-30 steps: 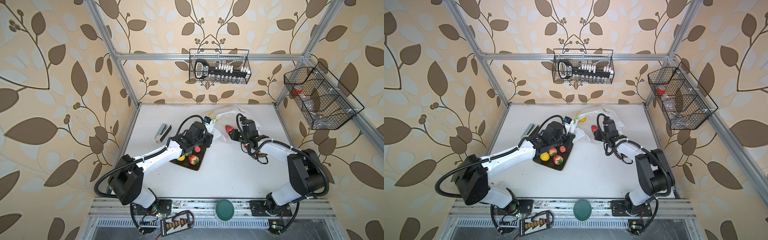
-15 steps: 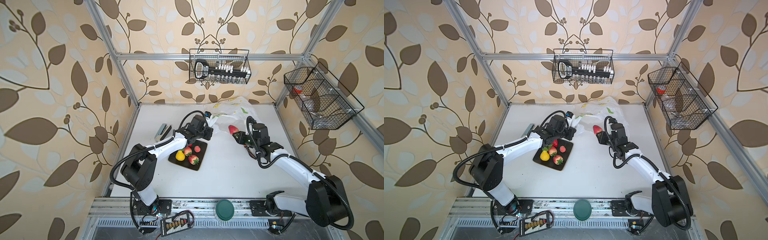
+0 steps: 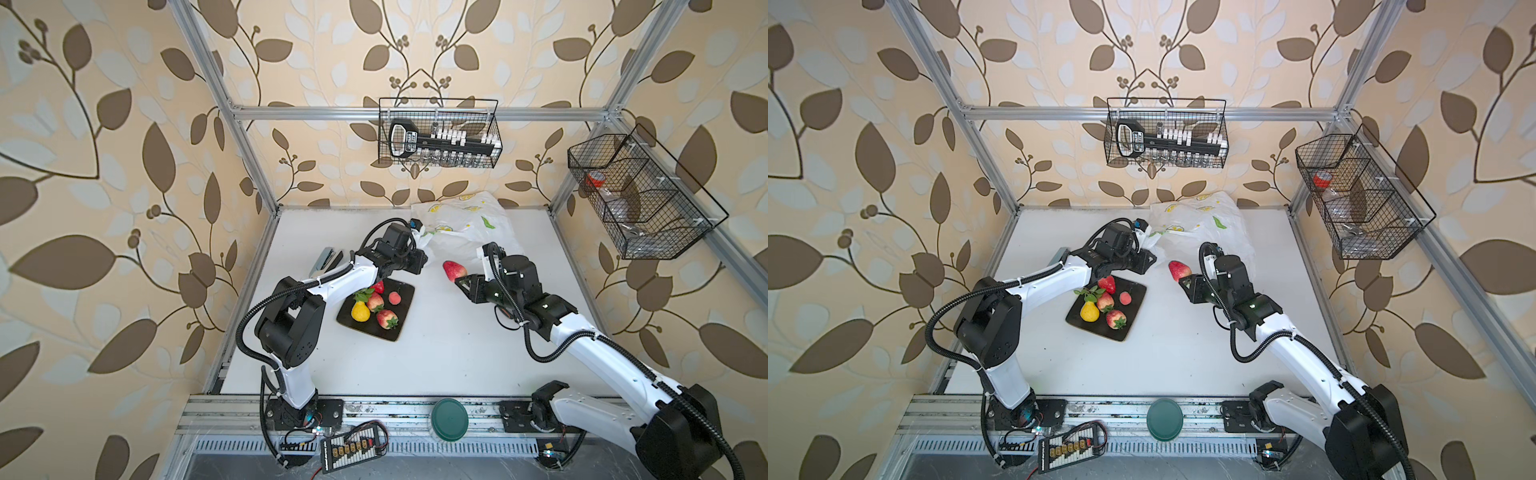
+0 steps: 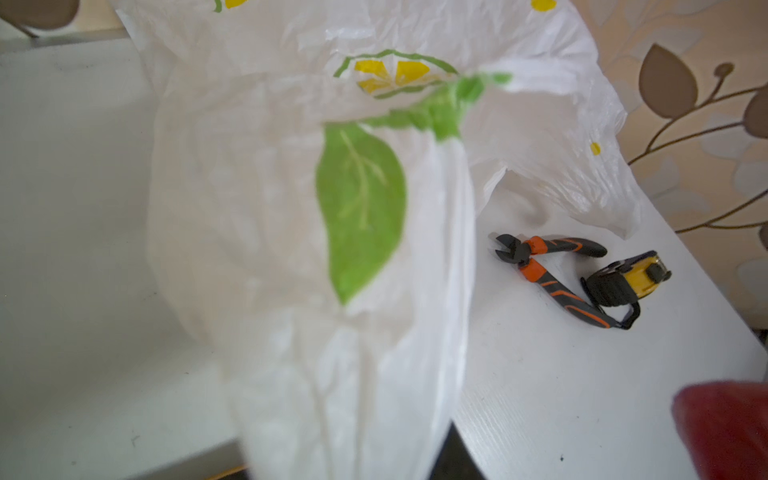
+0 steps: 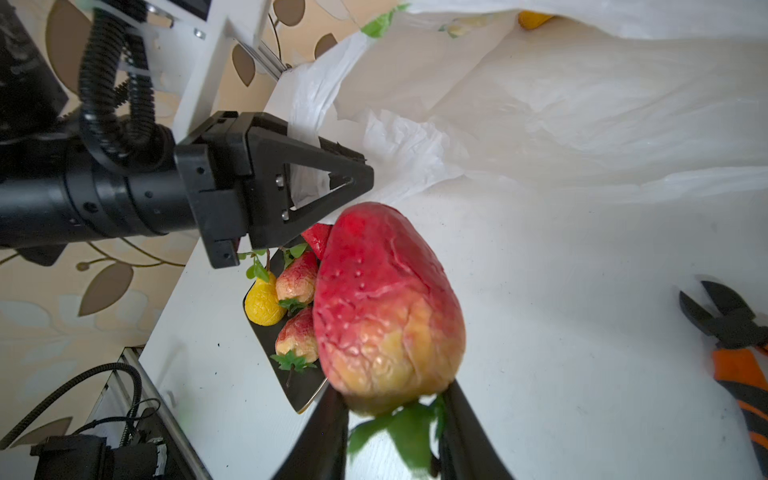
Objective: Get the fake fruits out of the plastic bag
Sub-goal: 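Lift the strawberry out of the bag and carry it toward the tray, then lower the strawberry onto the black tray and open the right gripper, then lift the bag handle with left gripper while right gripper moves back to bag, then lower the open right gripper into the bag toward the yellow fruit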
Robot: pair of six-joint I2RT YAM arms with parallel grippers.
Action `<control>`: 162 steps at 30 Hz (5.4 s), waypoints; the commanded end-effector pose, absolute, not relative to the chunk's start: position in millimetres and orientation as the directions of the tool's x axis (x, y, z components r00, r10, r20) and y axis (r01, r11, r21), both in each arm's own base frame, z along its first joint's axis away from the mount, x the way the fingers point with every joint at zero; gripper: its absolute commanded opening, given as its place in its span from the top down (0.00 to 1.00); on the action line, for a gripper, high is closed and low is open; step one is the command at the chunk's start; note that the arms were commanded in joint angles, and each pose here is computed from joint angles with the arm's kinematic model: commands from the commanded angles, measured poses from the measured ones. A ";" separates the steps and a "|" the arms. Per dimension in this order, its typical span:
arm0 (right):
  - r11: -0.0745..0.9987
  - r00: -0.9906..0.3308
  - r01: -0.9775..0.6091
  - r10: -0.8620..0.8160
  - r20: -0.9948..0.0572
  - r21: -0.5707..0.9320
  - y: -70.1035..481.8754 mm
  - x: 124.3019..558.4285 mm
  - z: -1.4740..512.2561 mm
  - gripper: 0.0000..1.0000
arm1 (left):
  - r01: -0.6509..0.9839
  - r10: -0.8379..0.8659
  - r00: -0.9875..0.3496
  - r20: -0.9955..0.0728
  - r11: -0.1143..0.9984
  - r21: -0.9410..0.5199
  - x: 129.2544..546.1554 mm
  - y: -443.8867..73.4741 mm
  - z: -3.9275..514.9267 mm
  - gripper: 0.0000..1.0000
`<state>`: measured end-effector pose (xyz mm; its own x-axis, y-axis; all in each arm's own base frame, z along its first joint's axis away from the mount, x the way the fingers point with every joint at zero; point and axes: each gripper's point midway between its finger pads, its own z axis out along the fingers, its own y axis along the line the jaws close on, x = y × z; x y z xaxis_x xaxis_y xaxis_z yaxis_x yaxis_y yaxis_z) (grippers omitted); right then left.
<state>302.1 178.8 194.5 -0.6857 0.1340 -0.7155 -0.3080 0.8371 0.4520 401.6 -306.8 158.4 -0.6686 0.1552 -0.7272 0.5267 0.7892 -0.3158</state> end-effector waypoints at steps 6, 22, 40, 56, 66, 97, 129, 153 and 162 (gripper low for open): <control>0.835 -0.668 -0.432 -0.044 -0.743 0.339 201.9 273.2 179.8 0.69 | 0.522 0.060 -0.623 -0.780 0.775 -0.357 362.7 -280.3 211.7 0.31; 0.782 -0.643 -0.582 -0.274 -0.715 0.224 298.3 249.9 145.0 0.69 | 0.068 -0.246 -0.510 -0.824 0.944 -0.324 325.7 -148.3 273.6 0.17; 0.834 -0.712 -0.539 -0.374 -0.594 0.120 327.1 279.8 70.4 0.69 | -0.009 -0.307 -0.490 -0.816 0.938 -0.347 298.8 -120.1 273.4 0.19; 0.834 -0.699 -0.542 -0.377 -0.607 0.106 350.9 301.3 62.1 0.39 | 0.004 -0.296 -0.487 -0.822 0.940 -0.340 292.1 -116.5 274.8 0.19; 0.802 -0.617 -0.584 -0.340 -0.710 0.123 326.1 281.1 134.2 0.27 | 0.091 -0.265 -0.517 -0.814 0.928 -0.360 296.7 -137.7 271.7 0.19; 0.958 -0.619 -0.010 0.219 -0.755 0.286 130.7 247.3 171.3 0.29 | 0.545 0.339 -0.671 -0.659 0.828 -0.130 349.4 -323.9 105.6 0.47; 0.214 -0.474 0.320 0.880 -0.040 0.923 184.6 350.5 192.0 0.67 | 0.680 0.279 -0.536 -0.797 0.703 -0.211 327.0 -337.6 230.8 1.00; -0.267 -0.267 0.491 0.860 0.435 0.829 191.5 376.4 146.3 0.77 | 0.693 0.230 -0.493 -0.839 0.687 -0.219 323.5 -336.7 257.0 1.00; -0.279 -0.278 0.449 0.859 0.429 0.849 184.6 405.3 154.1 0.78 | 0.728 0.276 -0.498 -0.822 0.648 -0.224 305.5 -332.0 248.6 1.00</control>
